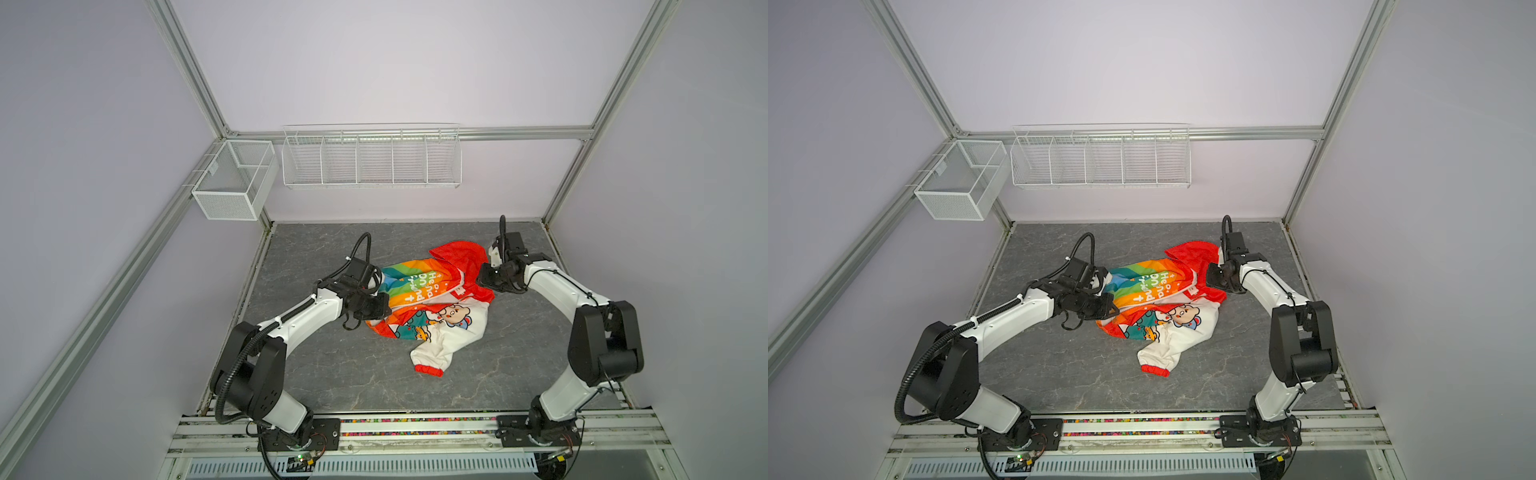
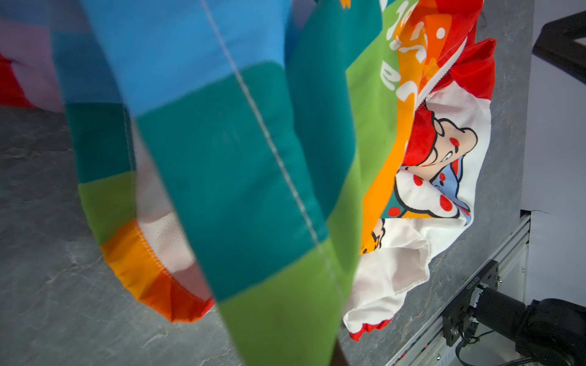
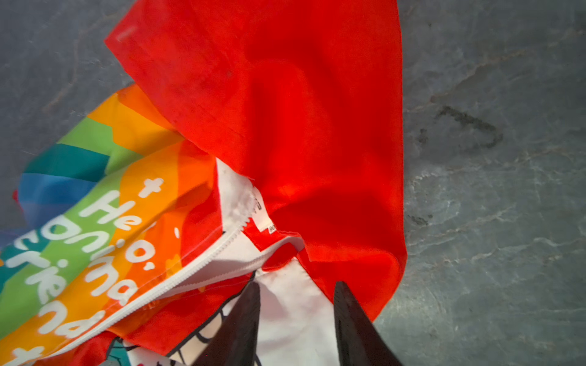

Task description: Zip up the jacket

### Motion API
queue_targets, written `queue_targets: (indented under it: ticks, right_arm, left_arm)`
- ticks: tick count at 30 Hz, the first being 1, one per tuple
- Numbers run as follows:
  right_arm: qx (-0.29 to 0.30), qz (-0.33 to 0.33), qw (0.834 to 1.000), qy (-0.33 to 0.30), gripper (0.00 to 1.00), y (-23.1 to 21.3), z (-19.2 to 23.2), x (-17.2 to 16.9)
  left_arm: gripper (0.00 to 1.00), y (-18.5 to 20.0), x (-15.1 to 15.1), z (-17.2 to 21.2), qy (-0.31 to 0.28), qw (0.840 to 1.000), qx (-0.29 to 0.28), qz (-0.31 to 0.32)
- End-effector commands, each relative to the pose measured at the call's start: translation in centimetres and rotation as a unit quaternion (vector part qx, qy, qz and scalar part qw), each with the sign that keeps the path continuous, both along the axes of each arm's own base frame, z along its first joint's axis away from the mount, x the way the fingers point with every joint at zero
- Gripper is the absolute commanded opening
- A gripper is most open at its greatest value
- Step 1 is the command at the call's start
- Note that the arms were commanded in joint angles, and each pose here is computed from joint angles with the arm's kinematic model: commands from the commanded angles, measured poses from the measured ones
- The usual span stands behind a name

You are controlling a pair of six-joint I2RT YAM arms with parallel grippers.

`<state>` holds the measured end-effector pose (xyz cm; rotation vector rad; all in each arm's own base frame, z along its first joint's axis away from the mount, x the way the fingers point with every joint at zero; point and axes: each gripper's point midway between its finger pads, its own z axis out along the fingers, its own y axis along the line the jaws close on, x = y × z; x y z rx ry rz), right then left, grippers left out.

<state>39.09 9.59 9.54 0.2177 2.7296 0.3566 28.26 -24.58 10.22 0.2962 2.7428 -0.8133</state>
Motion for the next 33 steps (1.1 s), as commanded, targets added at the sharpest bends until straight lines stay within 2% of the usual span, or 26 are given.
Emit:
queue_targets:
  ticks: [1,8,13,21,26,33]
  right_arm:
    - [-0.035,0.014,0.999,0.038,0.45,-0.5,-2.6,-1.1]
    - [-0.065,0.01,0.996,0.057,0.51,-1.0,-5.0,-0.1]
    - [-0.095,0.002,0.994,0.062,0.49,-1.8,-6.1,1.1]
    - [-0.097,-0.012,0.995,0.036,0.15,-2.4,-4.2,2.2]
    - [-0.058,-0.028,0.998,0.013,0.07,-2.7,-1.7,2.4]
    - [0.017,-0.046,0.999,-0.014,0.07,-3.0,1.7,2.9]
  left_arm:
    - [0.0,-0.1,0.0,-0.2,0.001,1.0,-0.002,-0.009]
    - [0.0,-0.2,-0.2,-0.2,0.003,1.0,-0.005,-0.011]
    - [0.0,-0.1,-0.2,-0.3,0.004,1.0,-0.004,-0.011]
    - [0.0,0.0,-0.3,-0.3,0.006,1.0,-0.002,-0.011]
    - [0.0,0.1,-0.3,-0.2,0.005,1.0,-0.002,-0.01]
    - [0.0,0.2,-0.4,-0.4,0.007,1.0,0.002,-0.01]
